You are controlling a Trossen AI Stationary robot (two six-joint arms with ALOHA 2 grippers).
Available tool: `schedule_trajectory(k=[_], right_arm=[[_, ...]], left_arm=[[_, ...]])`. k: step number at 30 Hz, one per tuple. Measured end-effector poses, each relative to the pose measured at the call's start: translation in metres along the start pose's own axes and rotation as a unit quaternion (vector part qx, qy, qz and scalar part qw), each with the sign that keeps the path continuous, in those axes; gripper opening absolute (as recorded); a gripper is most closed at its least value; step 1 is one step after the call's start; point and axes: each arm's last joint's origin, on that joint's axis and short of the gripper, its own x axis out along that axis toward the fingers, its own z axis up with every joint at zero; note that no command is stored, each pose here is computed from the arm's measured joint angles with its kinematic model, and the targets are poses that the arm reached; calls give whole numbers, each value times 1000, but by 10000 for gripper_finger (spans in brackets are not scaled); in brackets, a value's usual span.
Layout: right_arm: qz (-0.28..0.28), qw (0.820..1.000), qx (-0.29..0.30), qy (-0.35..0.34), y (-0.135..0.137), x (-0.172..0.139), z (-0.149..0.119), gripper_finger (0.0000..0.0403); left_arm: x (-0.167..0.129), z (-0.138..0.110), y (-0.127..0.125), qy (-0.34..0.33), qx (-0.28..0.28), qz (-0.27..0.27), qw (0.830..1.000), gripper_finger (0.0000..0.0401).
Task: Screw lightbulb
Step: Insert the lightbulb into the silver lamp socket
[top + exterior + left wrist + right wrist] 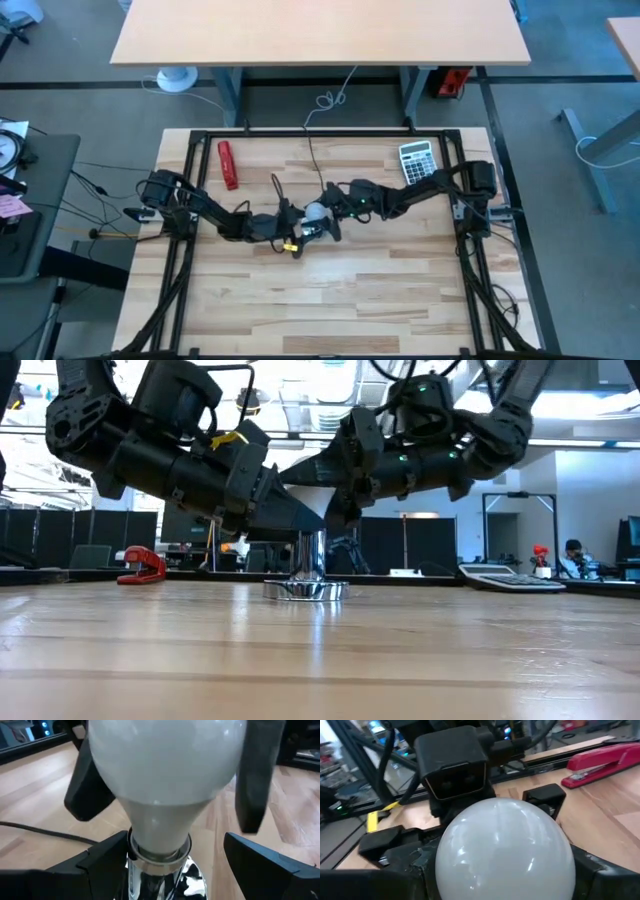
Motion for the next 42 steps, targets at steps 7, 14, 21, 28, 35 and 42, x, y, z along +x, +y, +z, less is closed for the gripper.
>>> schedule_trajectory(k=[7,14,21,28,35,42], right_arm=[[-65,998,-5,-21,26,1,-9,274],[-139,989,31,-45,41,1,-13,274],[-193,979,31,-65,55,2,-15,274],[-216,973,33,-71,60,7,-9,274],[-224,972,33,-57,61,11,-6,274],[-226,972,37,-57,60,11,-6,274]], left_arm=[[1,3,-1,-11,1,31,999,315],[1,3,0,-15,11,50,999,311],[0,4,-4,-20,10,43,999,265],[0,4,-4,-20,9,43,999,231],[0,4,-4,-20,8,41,999,195],[-1,5,-4,-26,11,40,999,128]])
